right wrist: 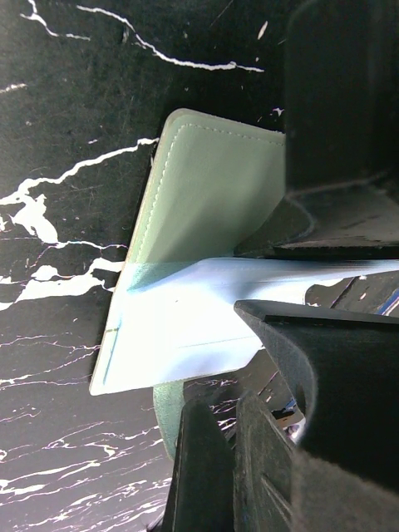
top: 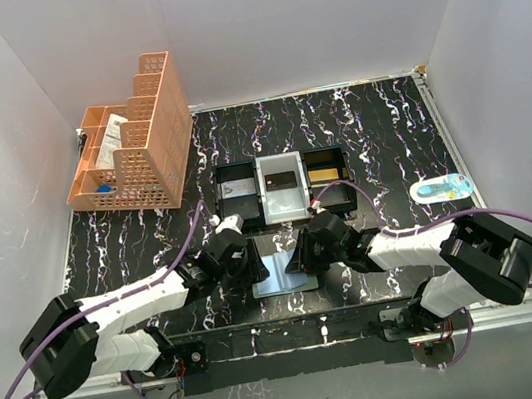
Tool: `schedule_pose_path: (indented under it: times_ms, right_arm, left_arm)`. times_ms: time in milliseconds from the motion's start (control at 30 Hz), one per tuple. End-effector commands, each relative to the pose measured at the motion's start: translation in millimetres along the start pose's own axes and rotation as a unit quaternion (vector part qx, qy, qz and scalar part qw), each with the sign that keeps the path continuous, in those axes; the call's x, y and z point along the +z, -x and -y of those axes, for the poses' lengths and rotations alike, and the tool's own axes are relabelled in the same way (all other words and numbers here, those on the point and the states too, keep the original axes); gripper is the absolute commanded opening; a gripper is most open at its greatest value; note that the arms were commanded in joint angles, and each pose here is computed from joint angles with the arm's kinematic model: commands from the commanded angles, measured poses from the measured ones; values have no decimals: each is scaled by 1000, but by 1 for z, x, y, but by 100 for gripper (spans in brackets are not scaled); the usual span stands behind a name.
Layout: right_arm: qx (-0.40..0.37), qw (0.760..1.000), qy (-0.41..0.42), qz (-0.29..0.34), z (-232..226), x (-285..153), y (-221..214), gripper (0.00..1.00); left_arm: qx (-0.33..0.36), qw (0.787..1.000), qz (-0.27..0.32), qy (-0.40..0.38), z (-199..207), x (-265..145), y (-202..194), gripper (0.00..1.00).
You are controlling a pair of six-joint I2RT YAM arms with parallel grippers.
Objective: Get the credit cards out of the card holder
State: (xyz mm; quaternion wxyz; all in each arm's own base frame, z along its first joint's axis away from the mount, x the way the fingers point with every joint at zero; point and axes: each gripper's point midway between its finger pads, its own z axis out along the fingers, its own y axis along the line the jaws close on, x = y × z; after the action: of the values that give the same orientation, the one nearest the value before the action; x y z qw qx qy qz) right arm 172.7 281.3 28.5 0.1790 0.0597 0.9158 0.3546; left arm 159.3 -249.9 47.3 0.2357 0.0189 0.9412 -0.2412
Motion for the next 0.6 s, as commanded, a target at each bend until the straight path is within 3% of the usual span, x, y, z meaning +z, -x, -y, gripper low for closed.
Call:
schedule_pose_path:
  times_ms: [0,267,567]
  right_arm:
    - [-5,1000,-11,5,7,1,0,23]
    - [-5,1000,-9,2,7,2,-1,23]
    - [3,1000,-2,-3,7,6,-4,21]
  left_arm:
    - [-3,1000,-21,13,-8,10,-13,45]
    - [-8,999,-36,39,-21,20,-24,42]
    - [-23,996,-36,-77,22,24,-22,33]
